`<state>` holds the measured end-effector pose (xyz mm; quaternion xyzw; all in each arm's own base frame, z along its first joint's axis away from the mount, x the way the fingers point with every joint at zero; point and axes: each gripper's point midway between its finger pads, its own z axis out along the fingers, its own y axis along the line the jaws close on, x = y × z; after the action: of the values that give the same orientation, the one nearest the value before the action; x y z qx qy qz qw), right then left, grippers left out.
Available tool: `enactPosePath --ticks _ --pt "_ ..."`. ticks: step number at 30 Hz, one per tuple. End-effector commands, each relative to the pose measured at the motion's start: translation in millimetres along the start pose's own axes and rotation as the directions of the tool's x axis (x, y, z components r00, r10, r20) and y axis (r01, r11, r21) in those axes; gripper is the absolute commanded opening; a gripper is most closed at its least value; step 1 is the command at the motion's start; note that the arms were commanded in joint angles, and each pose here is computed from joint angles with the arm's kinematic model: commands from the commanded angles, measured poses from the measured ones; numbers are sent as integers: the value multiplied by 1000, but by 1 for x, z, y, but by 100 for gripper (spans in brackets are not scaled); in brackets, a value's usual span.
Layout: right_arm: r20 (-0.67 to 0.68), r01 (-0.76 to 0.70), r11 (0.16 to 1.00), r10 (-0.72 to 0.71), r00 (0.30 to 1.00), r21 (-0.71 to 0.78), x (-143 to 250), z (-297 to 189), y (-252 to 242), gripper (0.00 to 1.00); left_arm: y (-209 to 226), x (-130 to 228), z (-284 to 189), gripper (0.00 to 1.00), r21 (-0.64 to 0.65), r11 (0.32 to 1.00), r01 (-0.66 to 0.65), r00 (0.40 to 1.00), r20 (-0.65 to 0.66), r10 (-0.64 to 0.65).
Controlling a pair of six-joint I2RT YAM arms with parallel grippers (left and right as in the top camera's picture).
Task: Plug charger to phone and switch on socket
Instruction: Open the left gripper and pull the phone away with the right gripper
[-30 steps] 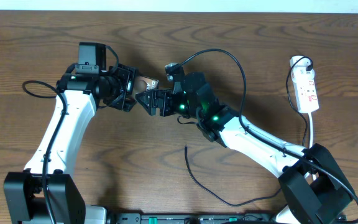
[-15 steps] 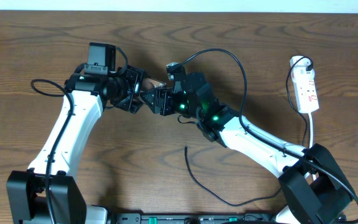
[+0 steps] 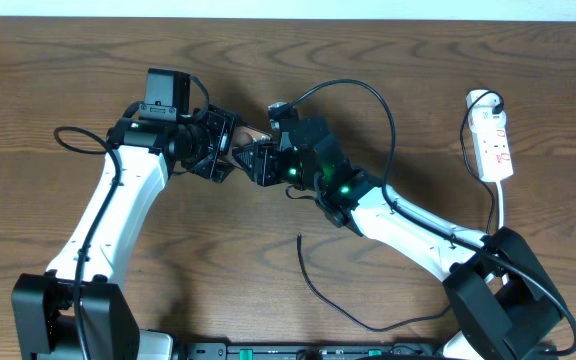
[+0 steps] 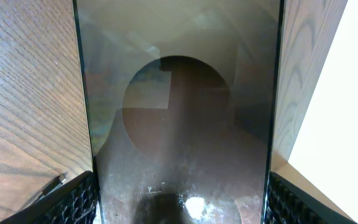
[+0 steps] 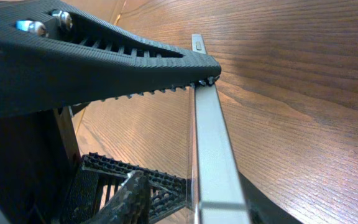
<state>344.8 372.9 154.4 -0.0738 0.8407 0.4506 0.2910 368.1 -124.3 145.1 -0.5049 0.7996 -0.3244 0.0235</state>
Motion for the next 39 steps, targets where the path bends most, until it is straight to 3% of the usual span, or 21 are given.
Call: enactPosePath --ticks 1,16,22,23,24,25,26,27,28,39 --pt "13 14 1000 -14 1000 3 -5 2 2 33 -14 8 -10 8 45 998 -32 999 -19 33" --pt "15 14 1000 -14 1000 5 -5 2 2 2 -14 15 -7 7 39 998 -50 998 -26 51" --pt "21 16 1000 -16 1000 0 -7 2 3 1 -14 13 -7 7 37 998 -55 998 -14 55" --pt "21 16 1000 -16 1000 0 -7 2 3 1 -14 13 -7 11 36 998 -59 998 -11 59" --pt "21 16 1000 -16 1000 0 -7 2 3 1 -14 12 -7 25 36 998 -60 998 -9 61" --pt "22 16 1000 -16 1000 0 -7 2 3 1 -14 11 -7 59 33 997 -64 998 0 64" --pt "22 16 1000 -16 1000 0 -7 2 3 1 -14 10 -7 78 33 997 -70 998 2 69" --pt "23 16 1000 -16 1000 1 -7 2 2 1 -13 10 -7 89 33 997 -69 998 4 69" --pt "25 15 1000 -15 1000 3 -8 1 1 1 -14 10 -7 93 33 997 -71 997 5 71" --pt "90 -24 998 19 996 52 -38 -11 -29 1 -25 -2 -19 94 114 989 -92 994 -48 98"
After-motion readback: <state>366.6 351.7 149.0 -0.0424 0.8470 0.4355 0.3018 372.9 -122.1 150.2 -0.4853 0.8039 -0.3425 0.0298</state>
